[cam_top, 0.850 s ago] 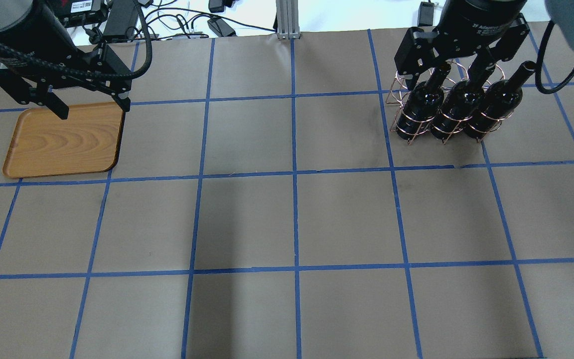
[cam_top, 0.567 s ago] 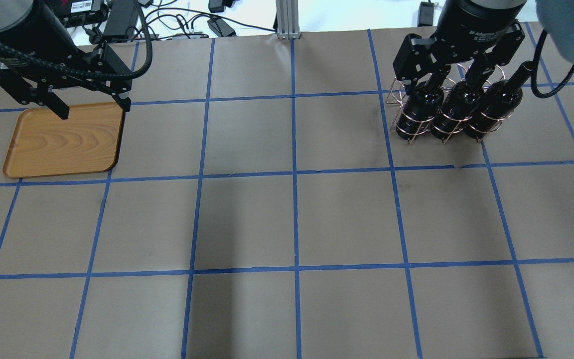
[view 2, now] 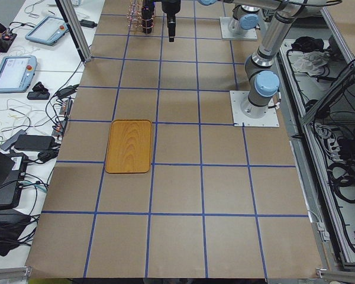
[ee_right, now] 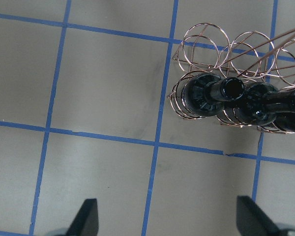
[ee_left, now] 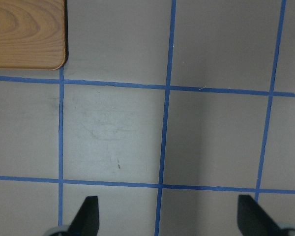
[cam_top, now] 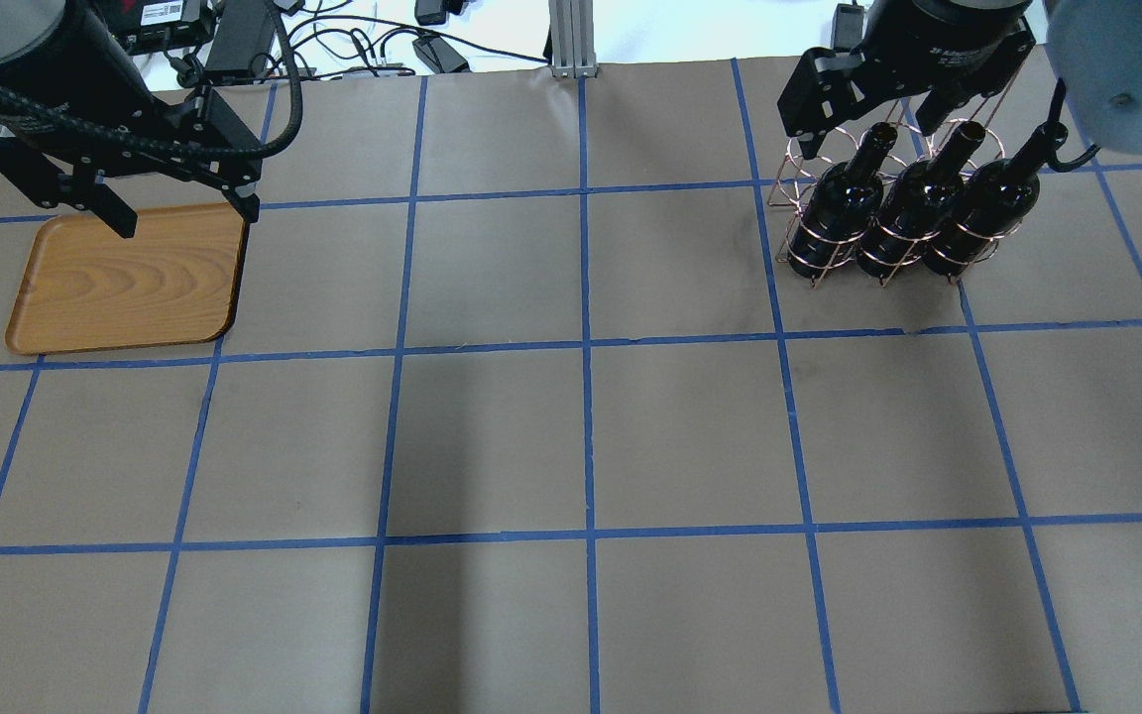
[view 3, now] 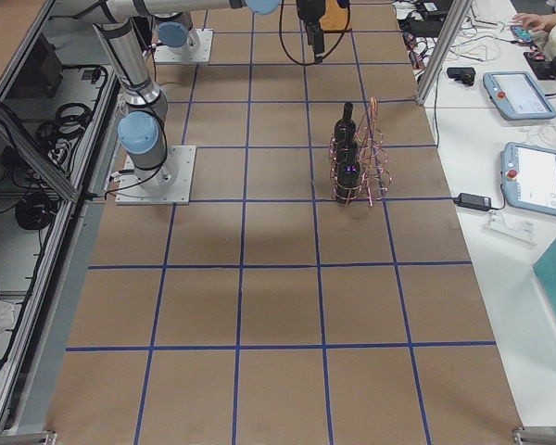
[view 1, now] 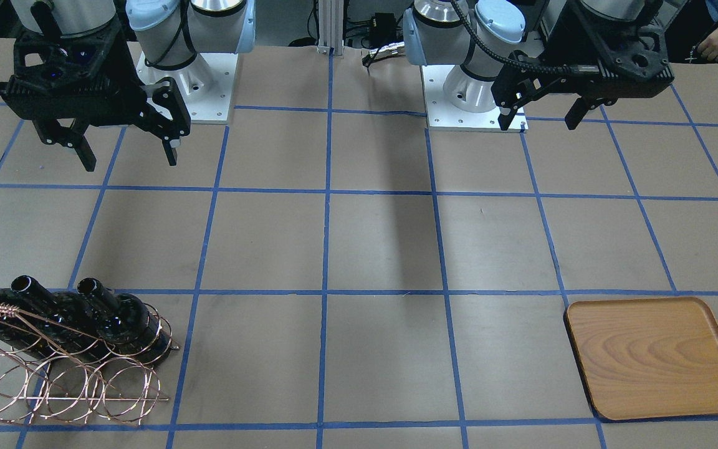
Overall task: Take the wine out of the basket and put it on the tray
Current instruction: 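Move the right gripper over the wine rack toward the bottles, then lower the right gripper onto the middle bottle's neck and close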
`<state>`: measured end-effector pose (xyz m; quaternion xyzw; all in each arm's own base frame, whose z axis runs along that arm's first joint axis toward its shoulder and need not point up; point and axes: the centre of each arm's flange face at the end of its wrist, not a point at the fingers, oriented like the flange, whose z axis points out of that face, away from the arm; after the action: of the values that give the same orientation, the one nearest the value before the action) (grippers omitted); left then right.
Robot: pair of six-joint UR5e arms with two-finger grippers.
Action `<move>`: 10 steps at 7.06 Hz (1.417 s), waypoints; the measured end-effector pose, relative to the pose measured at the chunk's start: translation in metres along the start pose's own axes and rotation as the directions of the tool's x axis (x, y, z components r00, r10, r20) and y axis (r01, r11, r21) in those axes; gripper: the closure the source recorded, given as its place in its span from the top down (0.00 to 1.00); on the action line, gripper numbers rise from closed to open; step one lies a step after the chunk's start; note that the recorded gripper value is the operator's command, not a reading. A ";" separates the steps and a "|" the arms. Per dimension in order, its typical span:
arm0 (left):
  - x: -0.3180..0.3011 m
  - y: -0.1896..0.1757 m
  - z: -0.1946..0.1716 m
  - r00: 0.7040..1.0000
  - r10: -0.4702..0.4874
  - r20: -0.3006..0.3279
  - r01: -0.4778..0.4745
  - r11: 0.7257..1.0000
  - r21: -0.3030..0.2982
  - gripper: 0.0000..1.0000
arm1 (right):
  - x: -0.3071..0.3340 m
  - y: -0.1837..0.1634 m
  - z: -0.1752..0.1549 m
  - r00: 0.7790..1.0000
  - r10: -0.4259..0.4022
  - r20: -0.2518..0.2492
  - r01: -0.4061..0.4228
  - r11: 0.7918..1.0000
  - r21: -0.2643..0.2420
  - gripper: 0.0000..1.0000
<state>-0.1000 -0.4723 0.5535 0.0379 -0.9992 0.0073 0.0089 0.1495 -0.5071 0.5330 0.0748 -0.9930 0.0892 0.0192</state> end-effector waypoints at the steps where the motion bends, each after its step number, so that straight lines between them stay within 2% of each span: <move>1: 0.000 0.000 0.000 1.000 0.000 -0.001 0.000 1.000 0.000 1.00 | 0.004 0.000 0.006 1.000 0.011 -0.003 -0.011 0.999 -0.032 1.00; 4: 0.001 0.000 0.000 1.000 0.001 -0.001 -0.001 1.000 -0.001 1.00 | 0.083 -0.017 0.049 0.993 0.117 -0.006 -0.117 0.984 -0.132 1.00; 5: 0.001 0.000 0.001 1.000 0.001 -0.001 -0.001 1.000 -0.001 1.00 | 0.111 -0.025 0.070 0.991 0.135 -0.003 -0.134 0.979 -0.150 1.00; 10: 0.001 0.000 0.001 1.000 0.000 -0.001 0.000 1.000 -0.001 1.00 | 0.154 -0.065 0.132 0.997 0.072 -0.026 -0.074 0.994 -0.080 1.00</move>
<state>-0.1008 -0.4726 0.5529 0.0379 -0.9992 0.0068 0.0096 0.0042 -0.6165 0.4228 0.0365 -0.9976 0.0502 0.0303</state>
